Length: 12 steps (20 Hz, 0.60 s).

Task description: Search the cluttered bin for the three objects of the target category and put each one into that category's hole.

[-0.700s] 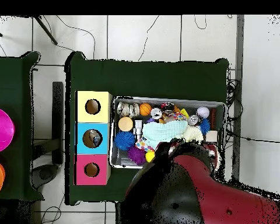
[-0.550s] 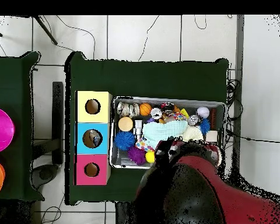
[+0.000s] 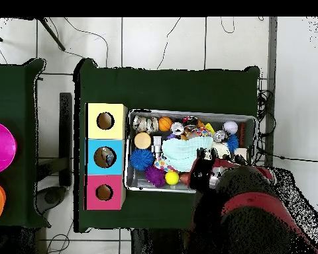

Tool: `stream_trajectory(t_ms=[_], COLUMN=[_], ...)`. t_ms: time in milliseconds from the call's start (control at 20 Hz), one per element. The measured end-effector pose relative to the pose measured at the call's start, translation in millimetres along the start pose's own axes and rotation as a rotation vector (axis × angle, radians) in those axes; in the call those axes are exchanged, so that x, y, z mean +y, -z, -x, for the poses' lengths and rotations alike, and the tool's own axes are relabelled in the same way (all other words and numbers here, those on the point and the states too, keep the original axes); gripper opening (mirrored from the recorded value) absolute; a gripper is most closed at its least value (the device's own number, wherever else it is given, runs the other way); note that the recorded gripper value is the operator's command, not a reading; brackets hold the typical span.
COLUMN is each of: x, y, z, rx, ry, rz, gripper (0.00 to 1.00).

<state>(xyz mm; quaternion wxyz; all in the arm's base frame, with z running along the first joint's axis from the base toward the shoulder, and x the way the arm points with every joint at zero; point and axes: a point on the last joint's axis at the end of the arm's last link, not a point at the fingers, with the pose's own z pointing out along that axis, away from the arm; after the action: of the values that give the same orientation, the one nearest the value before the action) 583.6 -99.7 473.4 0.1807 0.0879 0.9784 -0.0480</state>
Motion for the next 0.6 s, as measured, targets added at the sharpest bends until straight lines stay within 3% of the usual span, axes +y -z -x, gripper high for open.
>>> stream_trajectory(t_ms=[600], x=[6.4], y=[11.8], z=[-2.5], rx=[-0.019], ry=[0.027], rz=[0.017], gripper=[1.00])
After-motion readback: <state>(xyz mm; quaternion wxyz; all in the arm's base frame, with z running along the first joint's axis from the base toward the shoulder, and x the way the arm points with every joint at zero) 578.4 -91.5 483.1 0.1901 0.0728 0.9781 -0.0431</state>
